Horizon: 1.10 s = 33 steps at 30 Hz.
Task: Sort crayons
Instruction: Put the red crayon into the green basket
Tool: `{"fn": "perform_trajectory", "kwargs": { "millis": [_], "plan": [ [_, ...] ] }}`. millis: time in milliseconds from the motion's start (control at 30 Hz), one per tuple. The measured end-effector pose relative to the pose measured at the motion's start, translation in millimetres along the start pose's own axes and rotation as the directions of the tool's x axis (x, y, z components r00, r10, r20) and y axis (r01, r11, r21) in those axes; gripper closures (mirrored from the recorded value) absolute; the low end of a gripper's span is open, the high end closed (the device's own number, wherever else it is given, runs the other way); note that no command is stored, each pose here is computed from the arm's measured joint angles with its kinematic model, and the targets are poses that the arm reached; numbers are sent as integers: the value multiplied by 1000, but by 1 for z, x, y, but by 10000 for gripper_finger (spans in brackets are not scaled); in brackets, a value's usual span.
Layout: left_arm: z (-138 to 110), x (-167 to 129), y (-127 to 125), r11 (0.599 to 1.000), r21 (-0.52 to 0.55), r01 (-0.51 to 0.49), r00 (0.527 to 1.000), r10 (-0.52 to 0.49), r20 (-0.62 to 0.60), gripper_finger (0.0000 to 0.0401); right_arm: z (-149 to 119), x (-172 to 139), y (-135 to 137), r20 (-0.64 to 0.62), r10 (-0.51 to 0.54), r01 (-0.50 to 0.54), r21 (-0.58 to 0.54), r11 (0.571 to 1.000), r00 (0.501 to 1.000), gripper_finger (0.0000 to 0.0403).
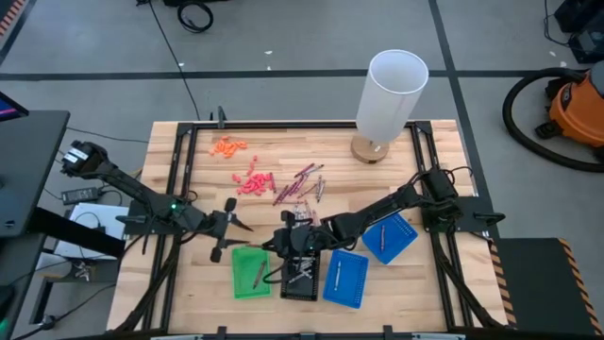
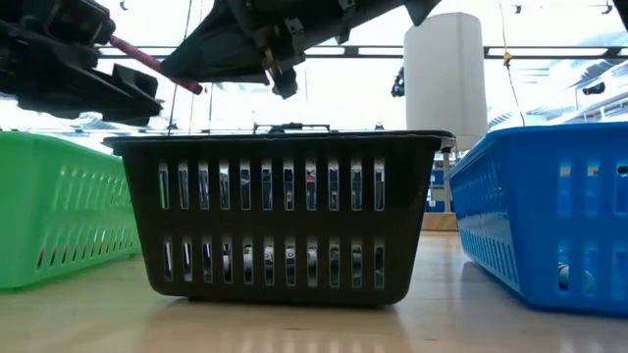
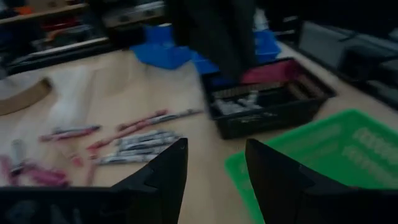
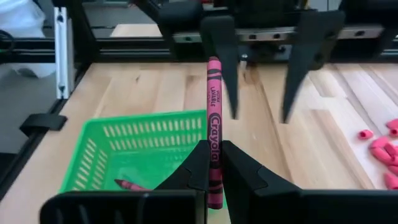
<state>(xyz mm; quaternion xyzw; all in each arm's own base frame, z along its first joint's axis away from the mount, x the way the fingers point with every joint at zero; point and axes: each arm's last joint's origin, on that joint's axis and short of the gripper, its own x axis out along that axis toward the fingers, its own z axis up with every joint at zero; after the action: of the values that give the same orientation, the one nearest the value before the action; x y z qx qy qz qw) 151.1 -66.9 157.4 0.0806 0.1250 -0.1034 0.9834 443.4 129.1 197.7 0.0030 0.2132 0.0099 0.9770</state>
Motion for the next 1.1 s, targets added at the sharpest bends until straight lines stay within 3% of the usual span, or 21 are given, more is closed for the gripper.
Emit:
{"fn": "perform_trajectory", "kwargs": {
  "millis": [233, 700, 1100],
  "plan": [
    [10, -1, -2, 1000, -16, 14, 995, -12, 103, 228, -2, 1, -2, -8, -34, 34, 1, 999, 999, 368],
    [14, -1, -1, 1000, -26, 12, 990, -8, 142, 231, 1, 1, -4, 31, -121, 121, -3, 993, 992, 368],
    [14, -1, -1, 1000, -29, -2, 989, 6, 145, 340, 1, 1, -4, 37, -122, 122, -4, 992, 992, 368]
  ]
}}
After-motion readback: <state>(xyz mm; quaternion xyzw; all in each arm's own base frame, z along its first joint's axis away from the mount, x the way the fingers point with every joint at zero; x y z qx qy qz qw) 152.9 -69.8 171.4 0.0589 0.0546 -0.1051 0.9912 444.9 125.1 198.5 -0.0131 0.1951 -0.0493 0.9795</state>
